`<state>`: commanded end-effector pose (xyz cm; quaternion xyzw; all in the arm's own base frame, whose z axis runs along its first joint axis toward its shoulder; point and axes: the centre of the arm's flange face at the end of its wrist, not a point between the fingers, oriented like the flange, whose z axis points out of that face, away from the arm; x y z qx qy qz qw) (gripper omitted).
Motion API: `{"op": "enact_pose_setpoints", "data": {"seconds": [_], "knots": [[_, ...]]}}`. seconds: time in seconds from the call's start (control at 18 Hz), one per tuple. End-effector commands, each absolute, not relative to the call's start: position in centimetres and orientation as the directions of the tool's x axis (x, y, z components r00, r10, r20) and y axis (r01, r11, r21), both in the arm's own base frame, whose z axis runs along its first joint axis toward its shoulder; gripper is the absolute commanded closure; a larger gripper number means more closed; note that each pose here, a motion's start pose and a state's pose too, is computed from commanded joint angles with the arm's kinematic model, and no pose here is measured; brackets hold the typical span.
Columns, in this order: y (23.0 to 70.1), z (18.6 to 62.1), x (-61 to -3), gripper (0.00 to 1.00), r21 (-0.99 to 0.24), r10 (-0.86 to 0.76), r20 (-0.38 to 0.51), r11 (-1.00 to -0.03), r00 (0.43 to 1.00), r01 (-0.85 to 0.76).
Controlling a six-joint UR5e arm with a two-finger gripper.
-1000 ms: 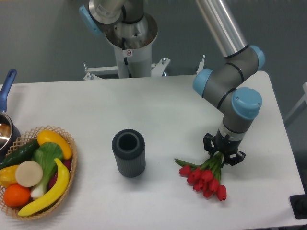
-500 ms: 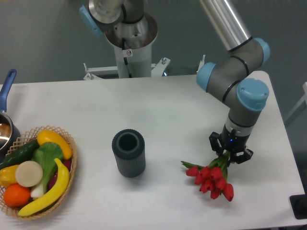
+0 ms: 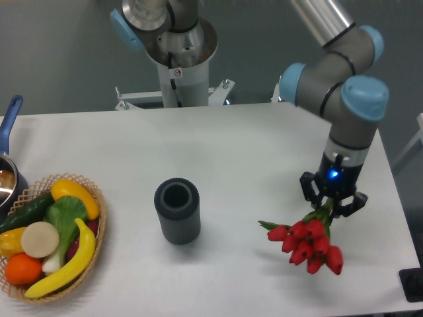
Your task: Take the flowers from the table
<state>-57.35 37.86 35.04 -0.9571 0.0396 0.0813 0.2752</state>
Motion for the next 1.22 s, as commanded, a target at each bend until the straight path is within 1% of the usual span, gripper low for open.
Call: {"op": "enact_pose_setpoints", "data": {"seconds": [0.22,0.5,0.67,1.0,1.22], "knots": [[36.8,38.2,-58.5,0.63,-0.61,0.041,-0.16,-0.79,0.986,-0.066],[35.1,39.5,-59.6,0.63,-0.709,0.07,-0.114,-0.704,0.991,-0.032],[34.5,40.1,-59.8,0.63,-0.735,0.074,-0.107,-0.677,0.992,-0.029],[33.4,41.1,-60.1,0.63,-0.744,0.098,-0.108,-0.668,0.989,-0.015],[33.1,41.4,-60.1,0.63,-0.769,0.098,-0.092,-0.639,0.991,-0.008]]}}
